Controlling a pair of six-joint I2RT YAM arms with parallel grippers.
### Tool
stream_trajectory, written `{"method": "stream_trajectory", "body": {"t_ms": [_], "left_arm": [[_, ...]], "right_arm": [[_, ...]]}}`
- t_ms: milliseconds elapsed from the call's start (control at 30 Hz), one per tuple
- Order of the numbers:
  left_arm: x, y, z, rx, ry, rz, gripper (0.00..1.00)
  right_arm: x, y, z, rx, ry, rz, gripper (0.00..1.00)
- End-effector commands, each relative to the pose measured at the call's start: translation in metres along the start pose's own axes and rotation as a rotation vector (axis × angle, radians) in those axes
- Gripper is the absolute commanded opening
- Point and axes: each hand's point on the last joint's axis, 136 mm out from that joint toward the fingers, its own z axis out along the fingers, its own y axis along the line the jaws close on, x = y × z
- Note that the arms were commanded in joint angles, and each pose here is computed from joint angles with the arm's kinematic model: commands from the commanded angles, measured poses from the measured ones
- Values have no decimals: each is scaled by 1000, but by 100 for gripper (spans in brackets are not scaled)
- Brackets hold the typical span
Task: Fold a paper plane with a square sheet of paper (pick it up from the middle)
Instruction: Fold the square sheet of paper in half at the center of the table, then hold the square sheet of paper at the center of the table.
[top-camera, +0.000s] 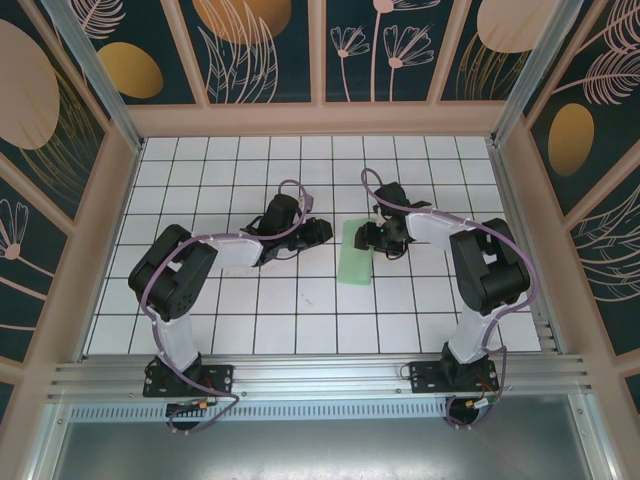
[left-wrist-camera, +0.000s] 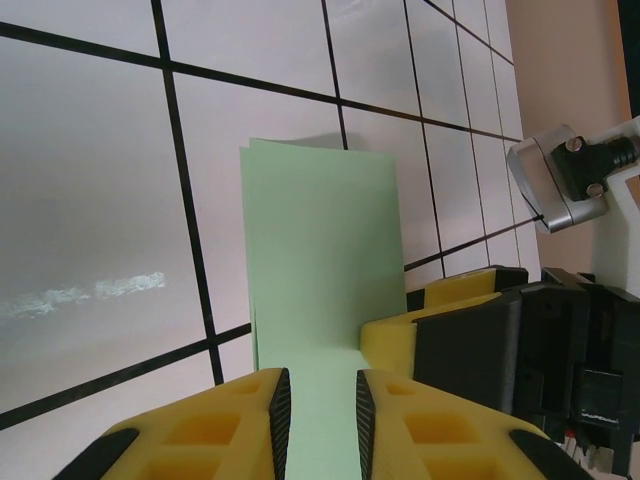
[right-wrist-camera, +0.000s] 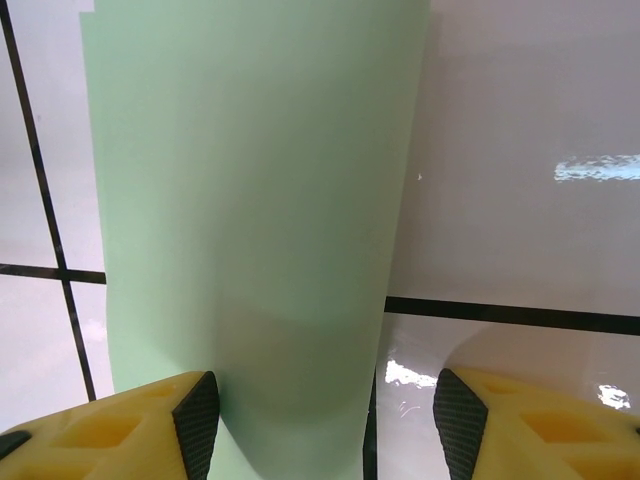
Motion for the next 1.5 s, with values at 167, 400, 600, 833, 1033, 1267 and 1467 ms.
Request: {"method": "stream_trajectory", "body": {"t_ms": [167,400,600,833,1033,1267,1467], "left_arm": [[0,-4,5,16,13,2,28],[-7,-14,8,40,10,9,28],[-5,-13,9,33,14,7,28],[-5,-13,10,31,17,8,28],[-5,-13,10,32,18,6,28],[-2,-12,13,23,28,5,22],[2,-10,24,-14,45,4,15]], "right_arm": [[0,2,-5,-33,19,-45,63],[2,-5,5,-4,44,-37,63],[3,-9,8,29,43,-14,62],[6,-11,12,38,54,6,62],[4,-11,10,55,48,5,63],[13,-20,20,116,70,-12,62],[15,-24,22,143,73,-13,62]]}}
